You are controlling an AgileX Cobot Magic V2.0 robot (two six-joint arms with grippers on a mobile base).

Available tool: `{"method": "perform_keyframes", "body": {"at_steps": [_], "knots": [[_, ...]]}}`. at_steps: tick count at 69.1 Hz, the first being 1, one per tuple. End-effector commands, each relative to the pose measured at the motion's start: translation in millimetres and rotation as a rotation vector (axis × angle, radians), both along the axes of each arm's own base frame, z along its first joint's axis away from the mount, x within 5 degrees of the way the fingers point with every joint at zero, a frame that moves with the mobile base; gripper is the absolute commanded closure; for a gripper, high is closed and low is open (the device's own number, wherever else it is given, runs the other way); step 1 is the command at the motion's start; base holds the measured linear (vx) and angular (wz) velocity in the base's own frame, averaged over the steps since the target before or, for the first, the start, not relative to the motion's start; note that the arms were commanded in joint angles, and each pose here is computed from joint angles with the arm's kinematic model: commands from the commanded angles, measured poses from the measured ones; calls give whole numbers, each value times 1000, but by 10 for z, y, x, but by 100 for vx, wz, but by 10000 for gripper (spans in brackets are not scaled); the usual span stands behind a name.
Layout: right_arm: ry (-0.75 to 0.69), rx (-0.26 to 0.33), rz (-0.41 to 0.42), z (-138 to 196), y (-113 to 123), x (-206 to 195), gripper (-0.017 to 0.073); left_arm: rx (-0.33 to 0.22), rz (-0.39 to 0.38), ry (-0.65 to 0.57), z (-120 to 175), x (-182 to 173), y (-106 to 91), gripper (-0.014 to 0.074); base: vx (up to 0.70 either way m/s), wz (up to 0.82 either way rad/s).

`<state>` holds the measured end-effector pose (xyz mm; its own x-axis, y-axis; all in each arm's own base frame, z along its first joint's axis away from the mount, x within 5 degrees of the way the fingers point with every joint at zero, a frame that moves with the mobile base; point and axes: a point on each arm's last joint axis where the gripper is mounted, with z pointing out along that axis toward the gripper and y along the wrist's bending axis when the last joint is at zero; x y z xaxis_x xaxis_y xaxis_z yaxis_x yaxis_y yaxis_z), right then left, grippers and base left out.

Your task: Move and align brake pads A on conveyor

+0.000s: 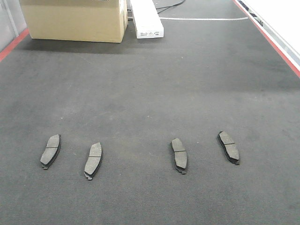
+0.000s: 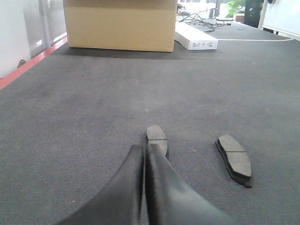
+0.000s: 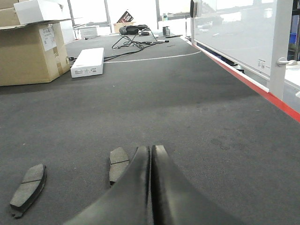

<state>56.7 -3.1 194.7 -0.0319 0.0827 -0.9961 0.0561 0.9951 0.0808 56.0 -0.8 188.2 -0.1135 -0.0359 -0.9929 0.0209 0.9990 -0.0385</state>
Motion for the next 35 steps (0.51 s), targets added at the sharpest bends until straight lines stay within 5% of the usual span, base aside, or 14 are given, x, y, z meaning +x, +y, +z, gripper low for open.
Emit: {"method": "perform_keyframes", "body": {"at_steps": [1,35], "knots": [[-78,-13,-6,36,-2,-5,571,-9,-13,-75,22,1,-10,599,0,0],[-75,-12,-6,33,-2,-4,571,-9,-13,-75,22,1,-10,599,0,0]]}}
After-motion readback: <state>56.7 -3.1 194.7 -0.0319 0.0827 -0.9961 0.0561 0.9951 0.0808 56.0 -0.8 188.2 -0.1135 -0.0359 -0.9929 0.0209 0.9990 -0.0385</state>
